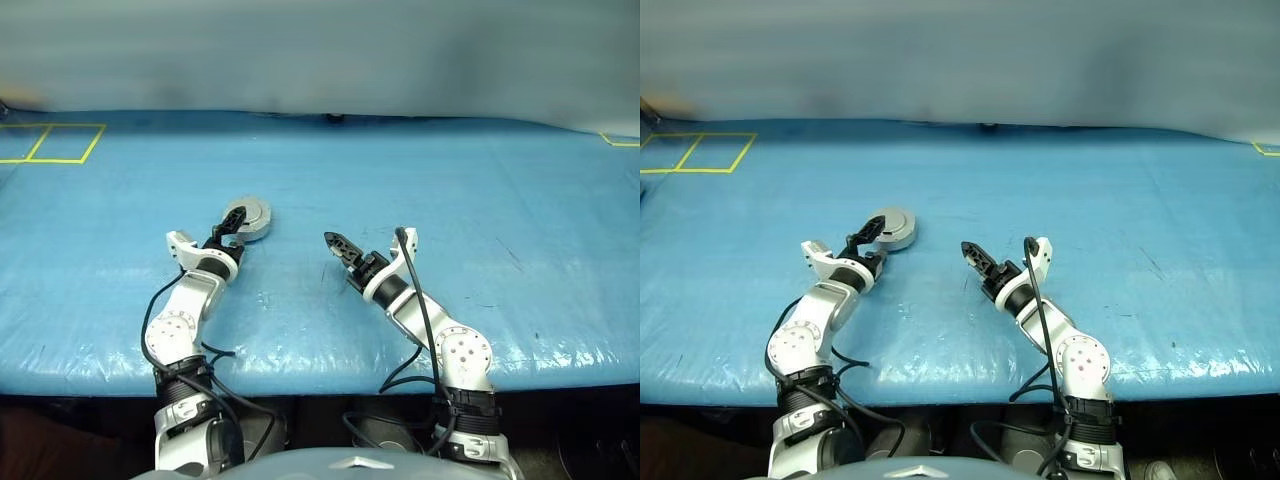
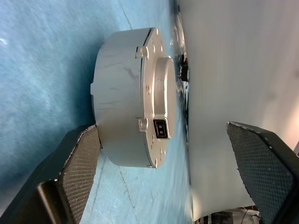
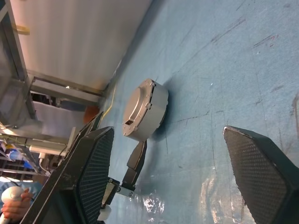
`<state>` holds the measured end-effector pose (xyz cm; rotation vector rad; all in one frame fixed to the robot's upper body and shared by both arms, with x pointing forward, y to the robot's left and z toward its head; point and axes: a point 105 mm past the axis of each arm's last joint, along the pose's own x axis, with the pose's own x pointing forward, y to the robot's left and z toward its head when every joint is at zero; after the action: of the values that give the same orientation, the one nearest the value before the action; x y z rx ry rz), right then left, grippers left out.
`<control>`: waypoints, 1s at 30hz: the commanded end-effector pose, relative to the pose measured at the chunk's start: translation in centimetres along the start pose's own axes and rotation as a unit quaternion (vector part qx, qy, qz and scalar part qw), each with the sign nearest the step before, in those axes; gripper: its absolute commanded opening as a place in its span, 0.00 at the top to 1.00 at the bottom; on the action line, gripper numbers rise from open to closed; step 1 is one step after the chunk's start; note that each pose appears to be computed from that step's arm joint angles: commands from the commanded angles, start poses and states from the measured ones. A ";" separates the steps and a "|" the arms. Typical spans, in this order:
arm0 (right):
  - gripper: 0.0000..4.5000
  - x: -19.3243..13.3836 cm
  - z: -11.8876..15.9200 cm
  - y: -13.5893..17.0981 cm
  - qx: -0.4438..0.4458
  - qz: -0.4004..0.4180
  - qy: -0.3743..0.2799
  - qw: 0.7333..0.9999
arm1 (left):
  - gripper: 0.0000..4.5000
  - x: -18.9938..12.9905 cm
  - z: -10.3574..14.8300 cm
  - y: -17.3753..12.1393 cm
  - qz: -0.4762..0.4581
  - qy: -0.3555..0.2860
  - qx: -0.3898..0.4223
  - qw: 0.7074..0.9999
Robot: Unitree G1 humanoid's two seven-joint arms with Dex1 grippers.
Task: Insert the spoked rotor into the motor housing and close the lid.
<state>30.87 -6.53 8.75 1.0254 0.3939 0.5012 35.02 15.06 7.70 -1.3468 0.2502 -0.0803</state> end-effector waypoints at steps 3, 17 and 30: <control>0.13 0.1 0.5 1.2 -0.010 0.025 -0.008 1.000 | 0.00 -1.3 -0.4 -0.5 -0.001 -0.020 0.020 1.000; 0.13 -0.6 2.6 1.4 -0.148 0.032 -0.050 0.987 | 0.00 -3.4 -0.7 -6.0 -0.211 0.013 0.278 0.937; 0.13 -3.5 6.9 -2.2 -0.491 -0.026 -0.039 0.870 | 0.00 -3.3 -4.8 -3.1 -0.312 0.115 0.625 0.707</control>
<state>32.20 -14.26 9.66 0.0885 0.0931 0.4943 30.94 10.25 9.91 -0.0622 -0.0567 -0.8301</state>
